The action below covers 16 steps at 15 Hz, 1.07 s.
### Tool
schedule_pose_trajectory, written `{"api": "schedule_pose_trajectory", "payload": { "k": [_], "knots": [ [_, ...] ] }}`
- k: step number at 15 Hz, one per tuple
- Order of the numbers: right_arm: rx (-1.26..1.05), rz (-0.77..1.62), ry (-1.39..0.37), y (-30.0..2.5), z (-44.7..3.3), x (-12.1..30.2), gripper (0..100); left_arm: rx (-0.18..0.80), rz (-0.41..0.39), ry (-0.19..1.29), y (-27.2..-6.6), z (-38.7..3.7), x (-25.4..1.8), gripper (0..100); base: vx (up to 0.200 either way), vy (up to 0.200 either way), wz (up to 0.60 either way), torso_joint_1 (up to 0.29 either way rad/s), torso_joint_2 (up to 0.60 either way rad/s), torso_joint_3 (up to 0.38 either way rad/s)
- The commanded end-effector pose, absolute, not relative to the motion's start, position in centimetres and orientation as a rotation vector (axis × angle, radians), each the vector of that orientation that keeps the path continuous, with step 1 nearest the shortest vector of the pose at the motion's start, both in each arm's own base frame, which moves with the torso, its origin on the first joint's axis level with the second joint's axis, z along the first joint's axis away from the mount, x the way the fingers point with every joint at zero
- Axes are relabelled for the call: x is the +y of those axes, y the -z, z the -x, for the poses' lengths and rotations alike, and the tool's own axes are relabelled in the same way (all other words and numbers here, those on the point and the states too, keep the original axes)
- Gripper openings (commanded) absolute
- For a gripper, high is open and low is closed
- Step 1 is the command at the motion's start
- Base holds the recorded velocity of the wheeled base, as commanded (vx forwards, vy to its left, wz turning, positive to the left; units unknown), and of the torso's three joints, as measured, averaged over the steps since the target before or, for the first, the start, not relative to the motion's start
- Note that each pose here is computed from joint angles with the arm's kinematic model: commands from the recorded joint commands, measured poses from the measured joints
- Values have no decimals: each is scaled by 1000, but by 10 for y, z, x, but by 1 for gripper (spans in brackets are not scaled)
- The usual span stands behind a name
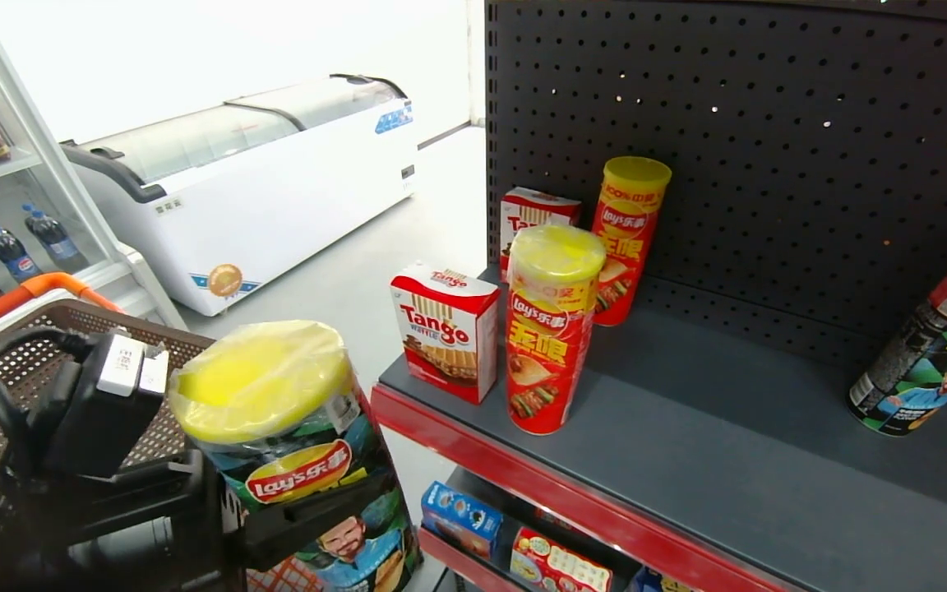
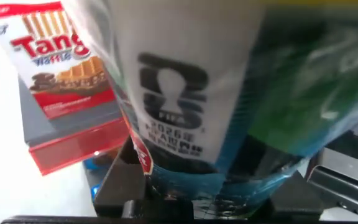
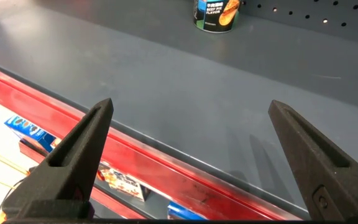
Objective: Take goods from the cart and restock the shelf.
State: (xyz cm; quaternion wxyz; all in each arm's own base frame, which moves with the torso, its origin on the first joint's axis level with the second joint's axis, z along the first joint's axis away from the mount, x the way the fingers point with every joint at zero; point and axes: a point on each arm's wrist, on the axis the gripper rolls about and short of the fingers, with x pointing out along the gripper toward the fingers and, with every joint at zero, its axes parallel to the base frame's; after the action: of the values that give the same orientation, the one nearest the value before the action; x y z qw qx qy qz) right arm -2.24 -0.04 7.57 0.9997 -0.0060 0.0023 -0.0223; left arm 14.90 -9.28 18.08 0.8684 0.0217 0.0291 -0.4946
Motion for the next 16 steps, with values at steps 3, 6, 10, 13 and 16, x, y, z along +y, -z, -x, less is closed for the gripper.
{"api": "schedule_pose_trajectory", "payload": {
  "k": [3,6,10,13,16],
  "knots": [
    [6,14,44,-76,22,0,100,38,-45,1064,-185,-145,-93,0,0,0,-400,3,3,0],
    [6,14,44,-76,22,0,100,32,-46,1118,-186,-141,-100,0,0,0,-600,1,-1,2],
    [5,14,44,-76,22,0,100,43,-45,1129,-184,-141,-103,0,0,0,-600,2,7,2],
    [5,14,44,-76,22,0,100,60,-43,1120,-181,-142,-102,0,0,0,-600,-1,1,1],
    [5,12,44,-76,22,0,100,70,-43,1118,-179,-143,-103,0,0,0,-200,1,2,1]
  ]
}}
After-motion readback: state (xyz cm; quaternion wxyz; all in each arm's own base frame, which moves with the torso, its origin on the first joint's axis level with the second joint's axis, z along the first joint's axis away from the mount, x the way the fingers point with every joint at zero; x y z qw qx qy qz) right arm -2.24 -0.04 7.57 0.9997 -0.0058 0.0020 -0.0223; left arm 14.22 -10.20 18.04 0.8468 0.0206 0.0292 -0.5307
